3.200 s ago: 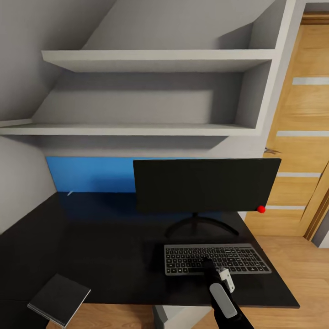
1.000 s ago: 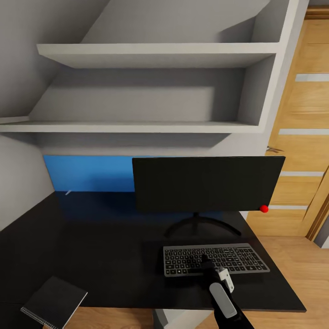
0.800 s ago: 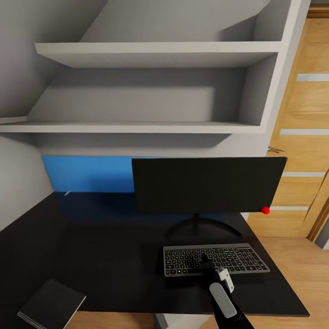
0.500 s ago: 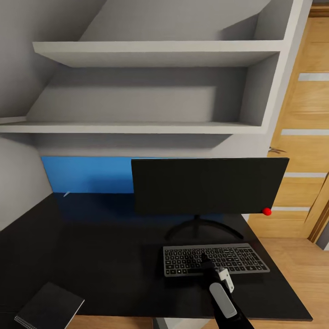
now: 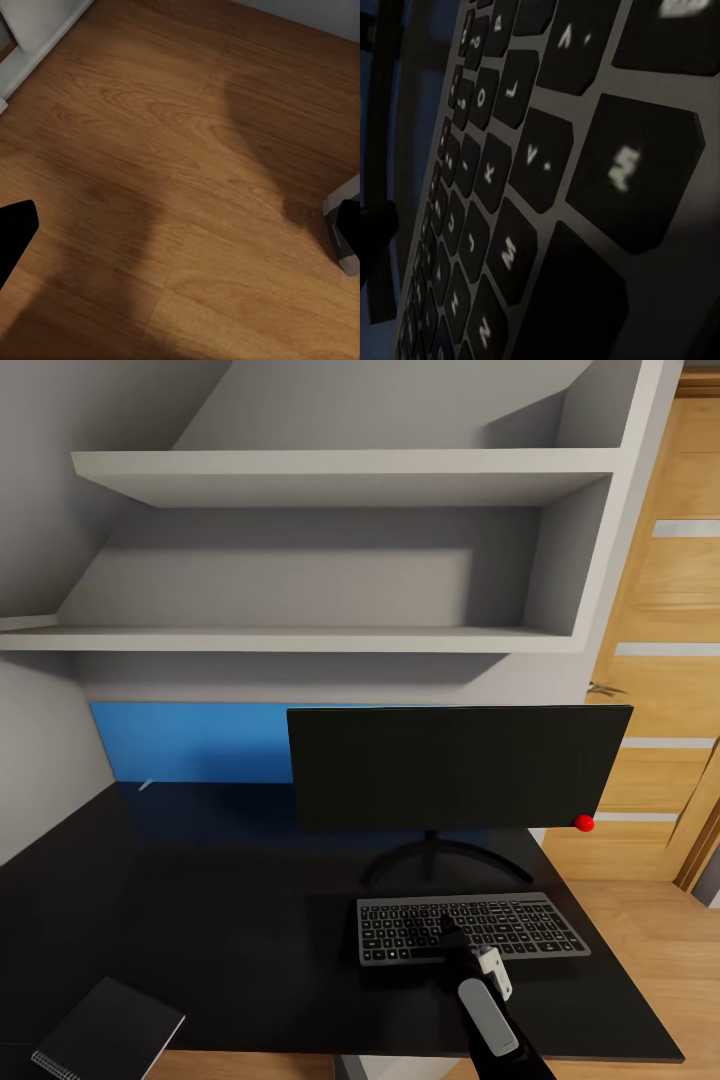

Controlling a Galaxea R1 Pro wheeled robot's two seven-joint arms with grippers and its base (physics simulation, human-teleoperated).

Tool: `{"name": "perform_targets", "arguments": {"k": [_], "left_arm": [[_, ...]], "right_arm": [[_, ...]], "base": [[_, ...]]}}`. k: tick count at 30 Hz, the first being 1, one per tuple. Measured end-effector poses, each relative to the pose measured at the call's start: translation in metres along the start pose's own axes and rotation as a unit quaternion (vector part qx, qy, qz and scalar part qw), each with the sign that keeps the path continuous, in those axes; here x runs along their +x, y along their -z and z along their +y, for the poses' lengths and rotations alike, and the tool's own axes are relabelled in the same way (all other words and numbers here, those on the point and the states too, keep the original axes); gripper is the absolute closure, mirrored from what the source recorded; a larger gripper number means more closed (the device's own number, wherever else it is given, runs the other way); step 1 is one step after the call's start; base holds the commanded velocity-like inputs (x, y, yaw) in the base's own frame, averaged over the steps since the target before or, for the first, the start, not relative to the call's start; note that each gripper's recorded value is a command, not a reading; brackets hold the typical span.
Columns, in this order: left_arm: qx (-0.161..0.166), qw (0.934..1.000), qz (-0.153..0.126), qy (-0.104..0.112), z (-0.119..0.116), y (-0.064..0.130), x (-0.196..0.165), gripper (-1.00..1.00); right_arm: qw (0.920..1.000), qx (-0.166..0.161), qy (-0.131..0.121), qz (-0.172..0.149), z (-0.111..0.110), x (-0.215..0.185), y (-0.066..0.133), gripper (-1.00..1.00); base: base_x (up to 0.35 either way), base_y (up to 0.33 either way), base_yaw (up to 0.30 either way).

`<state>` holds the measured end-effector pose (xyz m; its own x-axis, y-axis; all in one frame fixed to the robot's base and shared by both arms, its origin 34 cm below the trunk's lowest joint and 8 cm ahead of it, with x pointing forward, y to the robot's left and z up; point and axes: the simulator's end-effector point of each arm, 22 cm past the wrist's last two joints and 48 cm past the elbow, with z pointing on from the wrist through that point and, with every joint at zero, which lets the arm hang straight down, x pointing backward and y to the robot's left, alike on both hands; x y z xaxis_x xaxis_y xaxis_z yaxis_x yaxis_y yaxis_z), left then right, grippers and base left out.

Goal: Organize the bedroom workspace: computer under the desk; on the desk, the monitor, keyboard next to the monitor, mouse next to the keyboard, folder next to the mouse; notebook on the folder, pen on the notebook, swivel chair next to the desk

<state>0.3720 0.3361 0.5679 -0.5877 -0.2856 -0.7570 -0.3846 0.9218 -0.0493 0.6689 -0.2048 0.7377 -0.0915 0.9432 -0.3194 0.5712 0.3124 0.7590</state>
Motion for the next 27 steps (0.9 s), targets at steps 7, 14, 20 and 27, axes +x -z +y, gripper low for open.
{"name": "perform_targets", "arguments": {"k": [7, 14, 20, 27], "left_arm": [[0.000, 1.0000, 0.000, 0.000, -0.0001, 0.0000, 0.0000, -1.00], [0.000, 1.0000, 0.000, 0.000, -0.0002, 0.0000, 0.0000, -1.00], [0.000, 1.0000, 0.000, 0.000, -0.0003, 0.0000, 0.0001, -1.00], [0.000, 1.0000, 0.000, 0.000, -0.0001, 0.0000, 0.0000, -1.00]], "right_arm": [[1.0000, 0.000, 0.000, 0.000, 0.0000, -0.0001, 0.0000, 1.00], [1.0000, 0.000, 0.000, 0.000, -0.0001, -0.0001, 0.0000, 1.00], [1.0000, 0.001, 0.001, 0.000, -0.0002, 0.0000, 0.0000, -1.00], [1.0000, -0.008, -0.006, 0.000, 0.0028, -0.0001, -0.0001, -1.00]], "base": [[0.000, 0.000, 0.000], [0.000, 0.000, 0.000], [0.000, 0.000, 0.000], [0.000, 0.000, 0.000]]}}
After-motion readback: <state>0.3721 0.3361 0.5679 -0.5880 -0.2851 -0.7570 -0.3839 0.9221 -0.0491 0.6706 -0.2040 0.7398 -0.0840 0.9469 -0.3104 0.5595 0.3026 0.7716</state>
